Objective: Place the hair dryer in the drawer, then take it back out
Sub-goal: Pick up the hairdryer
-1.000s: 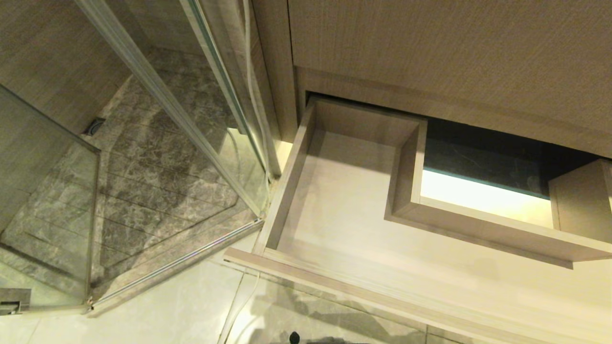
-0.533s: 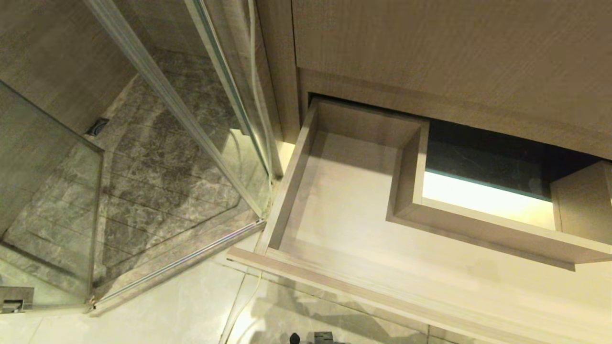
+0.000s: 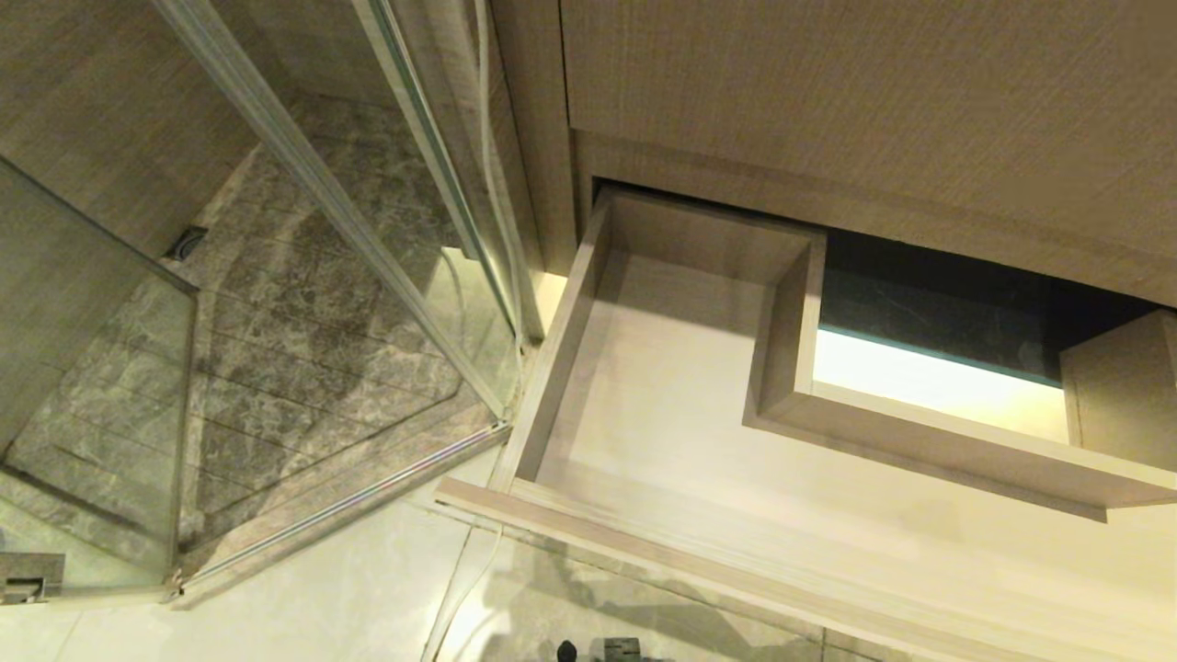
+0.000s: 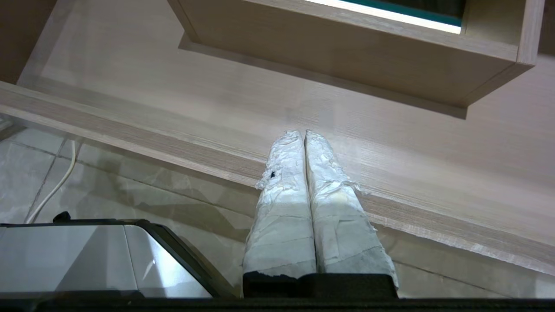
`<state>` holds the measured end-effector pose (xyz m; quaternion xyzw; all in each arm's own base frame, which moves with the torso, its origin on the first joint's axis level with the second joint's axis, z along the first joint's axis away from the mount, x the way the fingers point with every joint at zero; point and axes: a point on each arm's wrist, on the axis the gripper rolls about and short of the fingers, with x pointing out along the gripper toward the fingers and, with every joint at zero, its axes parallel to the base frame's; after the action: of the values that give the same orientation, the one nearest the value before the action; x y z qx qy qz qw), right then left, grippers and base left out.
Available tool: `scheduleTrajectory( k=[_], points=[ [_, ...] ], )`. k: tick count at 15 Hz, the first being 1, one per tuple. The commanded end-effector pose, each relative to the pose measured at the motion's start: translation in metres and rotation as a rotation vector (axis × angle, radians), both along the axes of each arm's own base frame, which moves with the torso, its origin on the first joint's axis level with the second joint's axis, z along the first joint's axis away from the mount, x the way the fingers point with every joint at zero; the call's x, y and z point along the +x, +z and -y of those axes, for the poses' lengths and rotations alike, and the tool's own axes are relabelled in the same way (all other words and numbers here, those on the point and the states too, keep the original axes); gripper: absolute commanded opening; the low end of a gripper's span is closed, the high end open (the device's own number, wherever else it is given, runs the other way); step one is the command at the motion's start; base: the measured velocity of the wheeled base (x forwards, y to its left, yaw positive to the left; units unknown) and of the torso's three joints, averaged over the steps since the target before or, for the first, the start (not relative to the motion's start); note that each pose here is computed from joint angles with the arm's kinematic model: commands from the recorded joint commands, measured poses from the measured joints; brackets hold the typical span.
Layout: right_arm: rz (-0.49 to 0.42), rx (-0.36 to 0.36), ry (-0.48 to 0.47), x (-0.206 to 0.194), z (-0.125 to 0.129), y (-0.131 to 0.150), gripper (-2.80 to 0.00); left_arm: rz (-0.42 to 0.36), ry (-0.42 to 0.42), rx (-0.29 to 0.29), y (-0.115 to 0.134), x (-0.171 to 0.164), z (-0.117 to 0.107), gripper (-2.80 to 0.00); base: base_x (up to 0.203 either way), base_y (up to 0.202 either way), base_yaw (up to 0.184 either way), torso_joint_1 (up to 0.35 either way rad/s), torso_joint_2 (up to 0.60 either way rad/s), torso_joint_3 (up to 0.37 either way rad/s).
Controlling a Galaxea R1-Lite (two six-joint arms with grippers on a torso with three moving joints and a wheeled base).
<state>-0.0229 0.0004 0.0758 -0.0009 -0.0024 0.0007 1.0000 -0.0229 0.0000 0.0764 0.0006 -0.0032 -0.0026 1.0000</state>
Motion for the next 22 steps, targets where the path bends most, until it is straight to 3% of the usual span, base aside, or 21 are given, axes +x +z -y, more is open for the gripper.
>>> scheduleTrajectory(
  k=[1,11,22],
  points=[
    [0.001,-0.003,0.002,0.0000,0.0000,0.0001,-2.80,0.000,0.000,-0.001,0.0001,0.0001,0.0000,-2.80,0.000,0.000,0.000,0.192,-0.21,-0.086],
    [0.001,-0.004,0.000,0.0000,0.0000,0.0001,-2.80,0.000,0.000,-0.001,0.0001,0.0001,0.0000,-2.80,0.000,0.000,0.000,0.190,-0.46,-0.212],
    [0.001,-0.003,0.000,0.0000,0.0000,0.0001,-2.80,0.000,0.000,-0.001,0.0001,0.0001,0.0000,-2.80,0.000,0.000,0.000,0.328,-0.51,-0.245]
  ],
)
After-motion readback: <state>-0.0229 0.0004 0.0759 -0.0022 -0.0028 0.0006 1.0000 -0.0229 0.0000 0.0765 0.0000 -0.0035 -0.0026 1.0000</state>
